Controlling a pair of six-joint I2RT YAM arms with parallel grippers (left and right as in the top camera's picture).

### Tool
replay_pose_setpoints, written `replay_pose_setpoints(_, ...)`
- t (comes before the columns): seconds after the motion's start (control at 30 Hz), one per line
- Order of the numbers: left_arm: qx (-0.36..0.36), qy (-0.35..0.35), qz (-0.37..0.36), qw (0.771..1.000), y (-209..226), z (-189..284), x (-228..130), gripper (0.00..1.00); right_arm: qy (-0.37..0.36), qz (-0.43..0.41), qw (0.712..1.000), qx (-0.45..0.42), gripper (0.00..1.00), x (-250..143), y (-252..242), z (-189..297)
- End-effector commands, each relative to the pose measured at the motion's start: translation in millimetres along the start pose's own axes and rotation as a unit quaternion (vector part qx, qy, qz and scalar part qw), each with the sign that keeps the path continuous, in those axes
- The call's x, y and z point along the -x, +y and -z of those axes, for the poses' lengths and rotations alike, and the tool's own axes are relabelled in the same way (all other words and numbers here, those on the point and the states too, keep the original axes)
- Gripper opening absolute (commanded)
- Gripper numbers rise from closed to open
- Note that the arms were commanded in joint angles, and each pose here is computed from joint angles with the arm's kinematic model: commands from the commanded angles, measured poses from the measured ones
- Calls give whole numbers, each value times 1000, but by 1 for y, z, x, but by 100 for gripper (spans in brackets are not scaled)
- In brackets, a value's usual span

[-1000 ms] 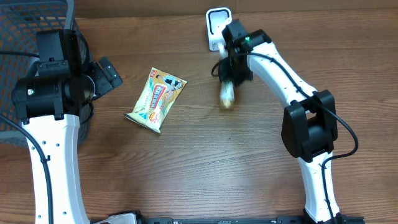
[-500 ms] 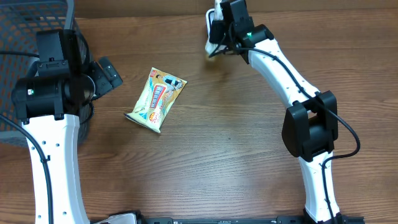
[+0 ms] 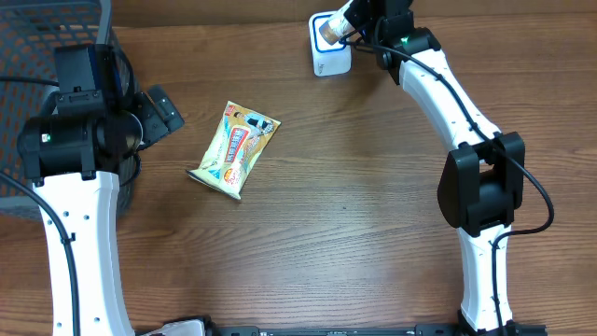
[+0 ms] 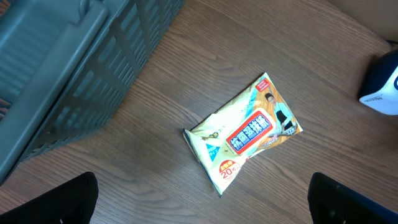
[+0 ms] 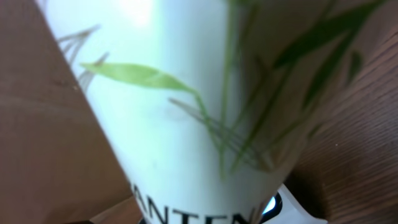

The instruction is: Scan the item barcode

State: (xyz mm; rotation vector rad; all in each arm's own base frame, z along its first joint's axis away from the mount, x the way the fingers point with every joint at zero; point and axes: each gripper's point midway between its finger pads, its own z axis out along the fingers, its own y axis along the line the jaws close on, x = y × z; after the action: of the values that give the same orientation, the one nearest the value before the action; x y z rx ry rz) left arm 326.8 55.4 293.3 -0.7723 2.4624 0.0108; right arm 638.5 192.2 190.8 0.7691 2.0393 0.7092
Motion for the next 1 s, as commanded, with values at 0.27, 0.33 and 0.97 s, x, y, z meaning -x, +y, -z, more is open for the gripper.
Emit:
replay_pose_setpoints(0.27,4,-6,6,1000,1,2,3,100,8,-37,999,32,4,-4,23,4)
replay_pose_setpoints(0.33,4,-6,6,1000,1,2,3,100,15,-36,999,38,4,-5,25,5)
replay_pose_setpoints(0.97,4,-6,6,1000,1,2,3,100,-126,-87,984,-90,4,213,-81,166)
